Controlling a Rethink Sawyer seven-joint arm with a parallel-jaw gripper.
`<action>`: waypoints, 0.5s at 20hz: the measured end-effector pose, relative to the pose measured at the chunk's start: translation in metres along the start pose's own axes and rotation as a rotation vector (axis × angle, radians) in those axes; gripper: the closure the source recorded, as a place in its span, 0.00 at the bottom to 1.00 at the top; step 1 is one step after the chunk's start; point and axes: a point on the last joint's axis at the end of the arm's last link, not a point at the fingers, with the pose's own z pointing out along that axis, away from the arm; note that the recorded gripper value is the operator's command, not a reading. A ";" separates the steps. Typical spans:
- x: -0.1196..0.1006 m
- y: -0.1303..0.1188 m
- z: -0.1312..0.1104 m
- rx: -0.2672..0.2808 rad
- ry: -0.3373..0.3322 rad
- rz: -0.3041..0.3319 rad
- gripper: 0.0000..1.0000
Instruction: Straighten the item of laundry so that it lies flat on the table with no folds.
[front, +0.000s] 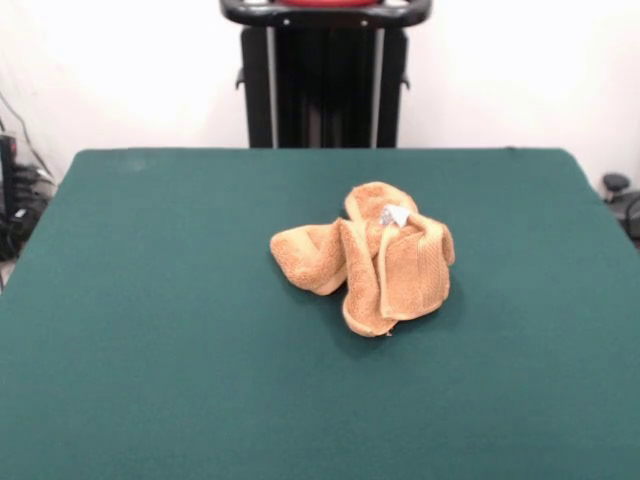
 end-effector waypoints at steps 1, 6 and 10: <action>-0.002 0.004 -0.007 0.002 0.000 -0.004 0.00; -0.006 0.017 -0.021 0.018 -0.017 -0.033 0.00; -0.009 0.018 -0.028 0.022 -0.026 -0.031 0.00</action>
